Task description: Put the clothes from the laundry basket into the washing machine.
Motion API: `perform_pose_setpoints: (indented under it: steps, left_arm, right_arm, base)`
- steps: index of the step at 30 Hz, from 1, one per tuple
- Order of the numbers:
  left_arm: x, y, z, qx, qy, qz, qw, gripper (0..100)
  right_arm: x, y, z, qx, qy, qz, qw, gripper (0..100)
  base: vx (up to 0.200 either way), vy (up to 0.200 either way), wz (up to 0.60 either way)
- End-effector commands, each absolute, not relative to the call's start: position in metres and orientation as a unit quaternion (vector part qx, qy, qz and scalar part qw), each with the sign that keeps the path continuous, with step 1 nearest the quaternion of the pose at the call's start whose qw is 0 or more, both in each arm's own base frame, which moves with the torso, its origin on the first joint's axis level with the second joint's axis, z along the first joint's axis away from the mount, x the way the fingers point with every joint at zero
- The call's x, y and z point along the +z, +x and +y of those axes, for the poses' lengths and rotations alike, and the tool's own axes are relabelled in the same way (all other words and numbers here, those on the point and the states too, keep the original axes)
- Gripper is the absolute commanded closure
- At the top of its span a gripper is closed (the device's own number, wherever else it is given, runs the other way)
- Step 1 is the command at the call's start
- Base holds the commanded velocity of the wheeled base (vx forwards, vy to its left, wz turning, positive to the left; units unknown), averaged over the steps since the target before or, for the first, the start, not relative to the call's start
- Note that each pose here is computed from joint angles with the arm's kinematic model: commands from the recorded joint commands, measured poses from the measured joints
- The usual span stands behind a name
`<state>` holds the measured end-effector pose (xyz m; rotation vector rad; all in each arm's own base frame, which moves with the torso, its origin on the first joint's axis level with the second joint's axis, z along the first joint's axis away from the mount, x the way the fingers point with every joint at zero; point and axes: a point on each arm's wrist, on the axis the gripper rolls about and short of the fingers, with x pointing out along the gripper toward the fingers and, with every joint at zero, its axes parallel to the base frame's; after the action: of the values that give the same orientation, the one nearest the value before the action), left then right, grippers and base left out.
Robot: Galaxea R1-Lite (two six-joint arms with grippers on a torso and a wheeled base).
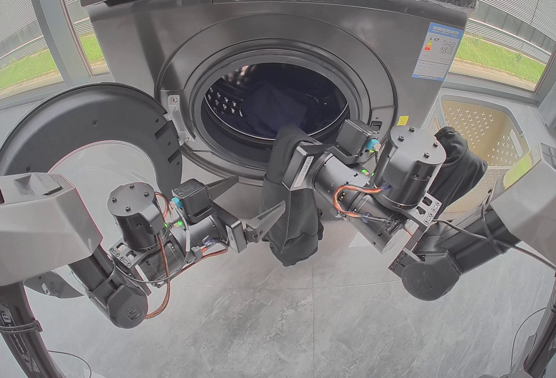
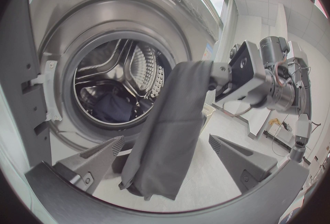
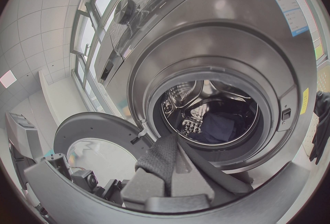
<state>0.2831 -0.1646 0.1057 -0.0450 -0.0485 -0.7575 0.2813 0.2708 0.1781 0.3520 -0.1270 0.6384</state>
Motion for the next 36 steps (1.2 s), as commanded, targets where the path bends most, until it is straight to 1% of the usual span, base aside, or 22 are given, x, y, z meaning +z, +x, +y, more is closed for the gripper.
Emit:
perform_pose_setpoints:
  steps: [1, 4, 9, 14, 16, 18, 24, 28, 31, 36]
  left_arm:
    - [0.119, 0.287, -0.178, -0.382, -0.031, -0.055, 0.922, 0]
    - [0.124, 0.295, -0.183, -0.38, -0.035, -0.071, 0.921, 0]
    - [0.124, 0.304, -0.193, -0.38, -0.038, -0.082, 0.921, 0]
    - [0.113, 0.312, -0.201, -0.364, -0.035, -0.078, 0.928, 0]
    - [0.111, 0.314, -0.198, -0.351, -0.035, -0.074, 0.933, 0]
    - [0.11, 0.314, -0.197, -0.348, -0.034, -0.073, 0.934, 0]
    - [0.113, 0.316, -0.175, -0.322, -0.026, -0.069, 0.944, 0]
    - [0.114, 0.316, -0.165, -0.312, -0.023, -0.067, 0.948, 0]
    - [0.113, 0.317, -0.162, -0.306, -0.022, -0.067, 0.949, 0]
    - [0.113, 0.318, -0.164, -0.308, -0.023, -0.067, 0.949, 0]
  right_arm:
    - [0.172, 0.281, 0.277, 0.317, 0.17, -0.056, 0.932, 100]
    - [0.171, 0.279, 0.279, 0.319, 0.17, -0.056, 0.931, 100]
    - [0.17, 0.279, 0.281, 0.321, 0.17, -0.055, 0.93, 100]
    - [0.171, 0.28, 0.28, 0.319, 0.171, -0.056, 0.93, 100]
    - [0.172, 0.281, 0.279, 0.314, 0.171, -0.057, 0.932, 100]
    - [0.172, 0.282, 0.279, 0.31, 0.171, -0.058, 0.933, 100]
    - [0.173, 0.284, 0.275, 0.303, 0.172, -0.061, 0.935, 100]
    - [0.174, 0.284, 0.274, 0.302, 0.173, -0.062, 0.935, 100]
    - [0.174, 0.284, 0.274, 0.303, 0.172, -0.061, 0.935, 100]
    - [0.173, 0.282, 0.277, 0.307, 0.172, -0.06, 0.934, 100]
  base:
    - [0.0, 0.0, 0.0]
    - [0.0, 0.0, 0.0]
    - [0.0, 0.0, 0.0]
    - [0.0, 0.0, 0.0]
    - [0.0, 0.0, 0.0]
    - [0.0, 0.0, 0.0]
    - [0.0, 0.0, 0.0]
    - [0.0, 0.0, 0.0]
    - [0.0, 0.0, 0.0]
    - [0.0, 0.0, 0.0]
